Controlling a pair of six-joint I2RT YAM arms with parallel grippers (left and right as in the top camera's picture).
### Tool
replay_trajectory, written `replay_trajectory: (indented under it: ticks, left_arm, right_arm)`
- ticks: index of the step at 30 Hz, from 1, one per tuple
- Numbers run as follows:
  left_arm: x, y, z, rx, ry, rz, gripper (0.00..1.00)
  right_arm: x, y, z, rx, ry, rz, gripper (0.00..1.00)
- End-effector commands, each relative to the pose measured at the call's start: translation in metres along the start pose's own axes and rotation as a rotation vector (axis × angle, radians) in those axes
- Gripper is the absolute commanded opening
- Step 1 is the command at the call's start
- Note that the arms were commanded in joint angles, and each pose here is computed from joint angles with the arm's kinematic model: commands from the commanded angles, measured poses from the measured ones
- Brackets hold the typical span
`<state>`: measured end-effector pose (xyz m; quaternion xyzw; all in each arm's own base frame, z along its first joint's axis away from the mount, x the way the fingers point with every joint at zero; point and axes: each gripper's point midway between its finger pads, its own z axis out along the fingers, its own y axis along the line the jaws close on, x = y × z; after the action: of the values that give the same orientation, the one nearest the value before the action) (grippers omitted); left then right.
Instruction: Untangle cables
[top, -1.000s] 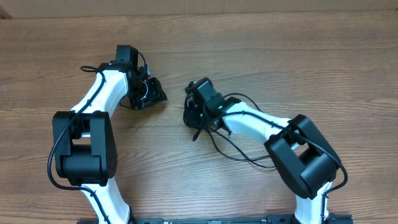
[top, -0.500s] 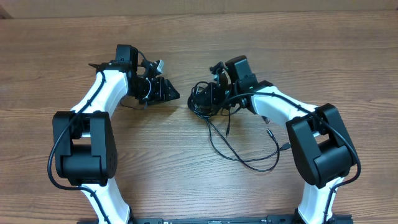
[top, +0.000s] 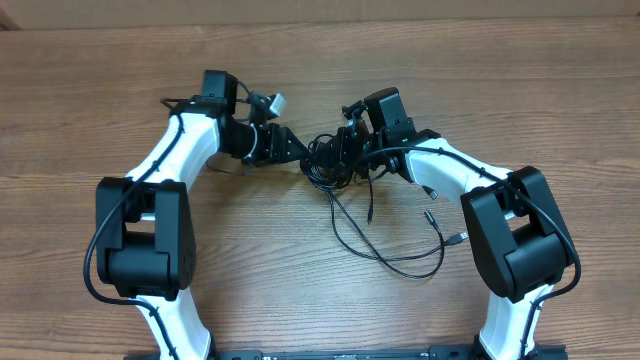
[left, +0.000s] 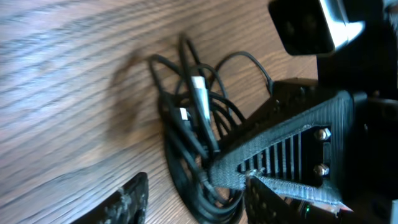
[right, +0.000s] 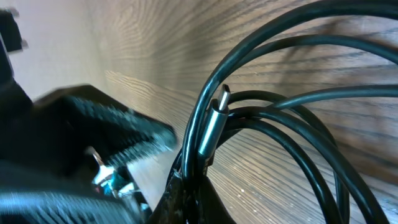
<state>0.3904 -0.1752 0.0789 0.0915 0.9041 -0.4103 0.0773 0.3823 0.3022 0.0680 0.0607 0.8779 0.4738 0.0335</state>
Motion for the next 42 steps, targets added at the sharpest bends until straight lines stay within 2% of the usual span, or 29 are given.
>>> replay_trajectory:
  ticks: [1,6,11,17,20,25,29,33,35,39,42]
  left_arm:
    - [-0.003,0.001,0.008,-0.034,0.010,0.047,0.54]
    - [-0.003,0.009,0.008,-0.084,0.011,0.029,0.55]
    - [-0.003,0.008,0.008,-0.080,0.011,0.029,0.42]
    - [-0.003,0.009,0.009,-0.086,0.011,0.016,0.44]
    - [-0.003,0.023,0.007,-0.167,0.006,-0.010,0.47]
    - [-0.002,0.062,-0.004,-0.402,-0.028,-0.178,0.49]
    - [0.000,0.068,-0.007,-0.441,-0.031,-0.203,0.52]
    - [0.000,0.068,-0.007,-0.441,-0.031,-0.203,0.57]
    - [0.000,0.067,-0.007,-0.440,-0.031,-0.205,0.58]
    - [0.000,0.068,-0.007,-0.440,-0.031,-0.205,0.64]
    - [0.000,0.068,-0.007,-0.441,-0.031,-0.205,0.67]
  right_arm:
    - [-0.010,0.024,-0.005,-0.056,-0.020,0.038,0.04]
    - [-0.020,0.028,-0.009,-0.081,-0.050,0.081,0.04]
    - [-0.029,0.023,-0.017,-0.083,-0.068,0.147,0.04]
    - [-0.032,0.021,-0.020,-0.084,-0.077,0.162,0.04]
    - [-0.032,0.020,-0.020,-0.079,-0.075,0.146,0.04]
    - [-0.019,0.004,-0.017,-0.007,-0.042,0.086,0.05]
    - [-0.014,-0.034,-0.019,0.168,-0.069,0.120,0.05]
    - [-0.010,-0.069,-0.028,0.344,-0.109,0.181,0.17]
    - [-0.008,-0.075,-0.029,0.377,-0.106,0.154,0.23]
    - [-0.006,-0.064,-0.027,0.357,-0.088,0.076,0.27]
    - [-0.008,-0.033,-0.035,0.323,-0.096,-0.064,0.30]
